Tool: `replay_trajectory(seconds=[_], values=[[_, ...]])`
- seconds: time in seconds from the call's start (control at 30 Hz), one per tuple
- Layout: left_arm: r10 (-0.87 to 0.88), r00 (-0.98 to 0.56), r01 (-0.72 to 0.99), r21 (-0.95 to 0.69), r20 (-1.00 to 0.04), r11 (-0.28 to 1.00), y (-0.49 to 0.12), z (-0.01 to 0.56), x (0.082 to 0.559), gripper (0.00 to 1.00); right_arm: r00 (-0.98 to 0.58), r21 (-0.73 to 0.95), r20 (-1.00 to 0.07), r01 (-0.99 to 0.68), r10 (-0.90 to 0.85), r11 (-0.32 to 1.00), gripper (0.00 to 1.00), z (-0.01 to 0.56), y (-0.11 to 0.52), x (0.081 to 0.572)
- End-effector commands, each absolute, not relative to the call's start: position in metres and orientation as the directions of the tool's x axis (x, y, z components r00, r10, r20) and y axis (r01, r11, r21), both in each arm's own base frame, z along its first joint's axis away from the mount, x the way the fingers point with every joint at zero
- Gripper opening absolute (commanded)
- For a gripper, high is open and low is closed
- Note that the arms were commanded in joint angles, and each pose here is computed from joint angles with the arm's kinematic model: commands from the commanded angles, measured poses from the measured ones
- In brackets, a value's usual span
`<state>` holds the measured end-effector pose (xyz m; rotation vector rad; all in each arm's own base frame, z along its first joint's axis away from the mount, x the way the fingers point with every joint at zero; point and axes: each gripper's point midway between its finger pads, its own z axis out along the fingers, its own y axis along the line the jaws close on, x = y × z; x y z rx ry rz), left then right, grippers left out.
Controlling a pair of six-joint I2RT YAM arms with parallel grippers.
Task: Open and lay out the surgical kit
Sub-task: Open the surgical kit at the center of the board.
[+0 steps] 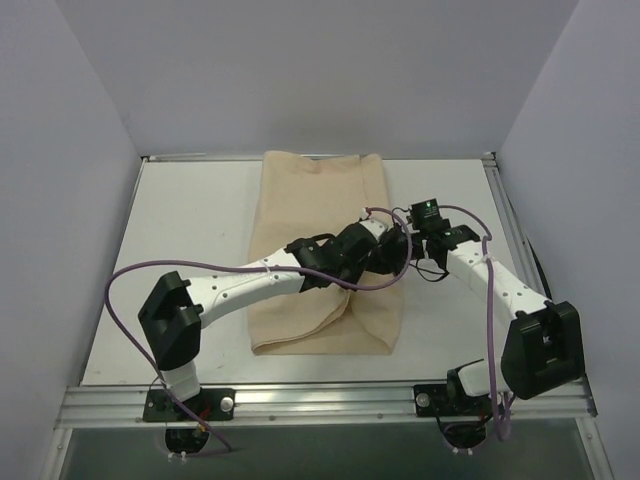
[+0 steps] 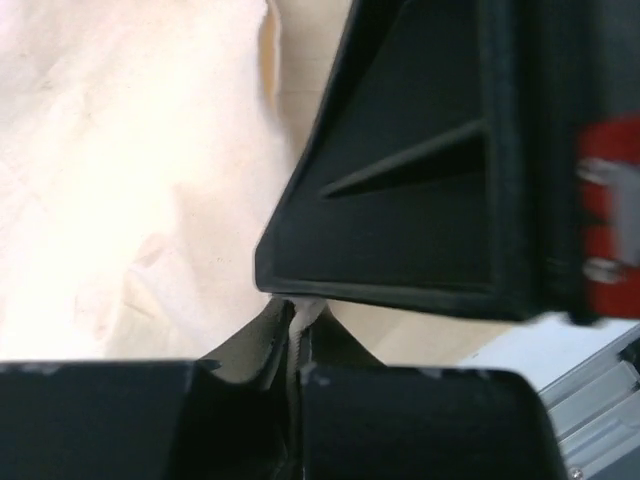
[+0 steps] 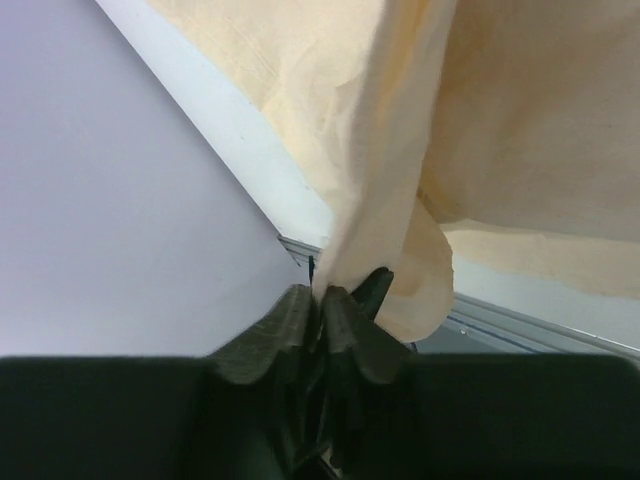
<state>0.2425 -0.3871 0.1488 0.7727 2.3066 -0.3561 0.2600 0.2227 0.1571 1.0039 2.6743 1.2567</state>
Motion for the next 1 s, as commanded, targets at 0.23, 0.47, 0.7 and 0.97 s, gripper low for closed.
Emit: replay_trajectory(seconds=[0.23,0.47,0.7,0.97], values=[[0.074,-0.732,0.207,-0.116,-0.678,0.971,-0.222,0.200,0.288,0.02,-0.891,0.708,-0.110,0.241,0.441,0.664,0.72,0.189,0.197,0.309],[-0.236,-0.727,-0.303,-0.008,-0.645,0.953,-0.038,0.205,0.260,0.02,-0.908,0.617,-0.306,0.041,0.288,0.786,0.82,0.205,0.184,0.341],[-0.451,-0.651,-0.592,0.035,-0.610,0.805,0.047,0.215,0.223,0.06,-0.945,0.570,-0.327,-0.206,-0.010,0.795,0.78,0.174,0.245,0.314],[-0.584,-0.608,-0.730,0.089,-0.539,0.678,0.089,0.205,0.202,0.05,-0.915,0.579,-0.342,-0.384,-0.214,0.719,0.66,0.142,0.320,0.306]])
